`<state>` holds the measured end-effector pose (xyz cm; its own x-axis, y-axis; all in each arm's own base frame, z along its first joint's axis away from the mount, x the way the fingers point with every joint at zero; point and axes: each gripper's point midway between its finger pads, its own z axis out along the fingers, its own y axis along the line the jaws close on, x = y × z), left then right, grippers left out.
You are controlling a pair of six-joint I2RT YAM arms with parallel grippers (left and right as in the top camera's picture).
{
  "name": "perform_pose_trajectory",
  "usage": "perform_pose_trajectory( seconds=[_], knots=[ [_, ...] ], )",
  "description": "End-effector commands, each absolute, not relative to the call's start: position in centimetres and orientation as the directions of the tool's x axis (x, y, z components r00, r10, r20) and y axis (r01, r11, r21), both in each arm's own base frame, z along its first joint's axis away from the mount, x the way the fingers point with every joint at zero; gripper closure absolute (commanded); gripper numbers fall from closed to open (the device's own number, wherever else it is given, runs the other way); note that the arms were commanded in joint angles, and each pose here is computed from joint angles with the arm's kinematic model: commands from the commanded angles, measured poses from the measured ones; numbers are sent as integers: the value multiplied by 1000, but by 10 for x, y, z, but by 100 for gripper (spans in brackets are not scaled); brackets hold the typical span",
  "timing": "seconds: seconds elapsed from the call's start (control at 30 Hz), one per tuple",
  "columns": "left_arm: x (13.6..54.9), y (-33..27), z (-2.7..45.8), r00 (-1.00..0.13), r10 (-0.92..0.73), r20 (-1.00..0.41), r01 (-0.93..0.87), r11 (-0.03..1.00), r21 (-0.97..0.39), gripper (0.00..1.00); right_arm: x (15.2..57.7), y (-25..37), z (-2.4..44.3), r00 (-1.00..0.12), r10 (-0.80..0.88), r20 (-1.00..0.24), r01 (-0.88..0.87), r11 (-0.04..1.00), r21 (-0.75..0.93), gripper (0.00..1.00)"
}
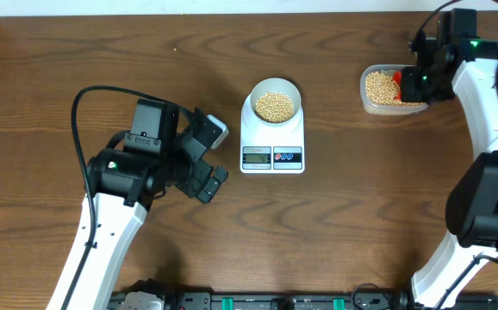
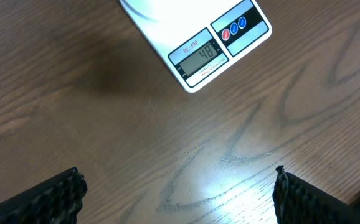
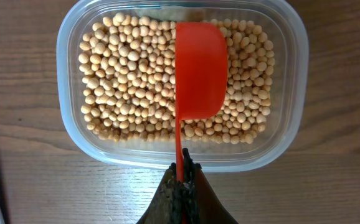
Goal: Scoop item into bowl and weigh 50g on scale
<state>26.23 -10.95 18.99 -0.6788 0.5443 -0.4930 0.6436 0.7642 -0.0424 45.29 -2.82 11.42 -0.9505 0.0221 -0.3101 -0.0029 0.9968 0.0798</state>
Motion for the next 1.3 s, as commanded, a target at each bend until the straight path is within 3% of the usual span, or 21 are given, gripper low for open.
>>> perform_pose_trajectory(
  seconds=[0.0, 0.2, 0.73, 1.27],
  knots=[
    [263, -109, 189, -670, 559, -489, 654, 756, -33, 2, 457, -25, 138, -929, 50, -366, -7, 988, 153, 99],
    [263, -109, 189, -670, 559, -489, 654, 756, -33, 2, 459, -14, 147, -918, 74, -389, -55, 949, 309, 99],
    [263, -109, 189, -670, 559, -489, 654, 756, -33, 2, 452, -27, 156, -913, 127, -388, -63, 895, 441, 99],
    [263, -109, 189, -670, 559, -489, 654, 756, -33, 2, 442, -25, 177, -885, 99, -455, -205, 795, 571, 99]
  ],
)
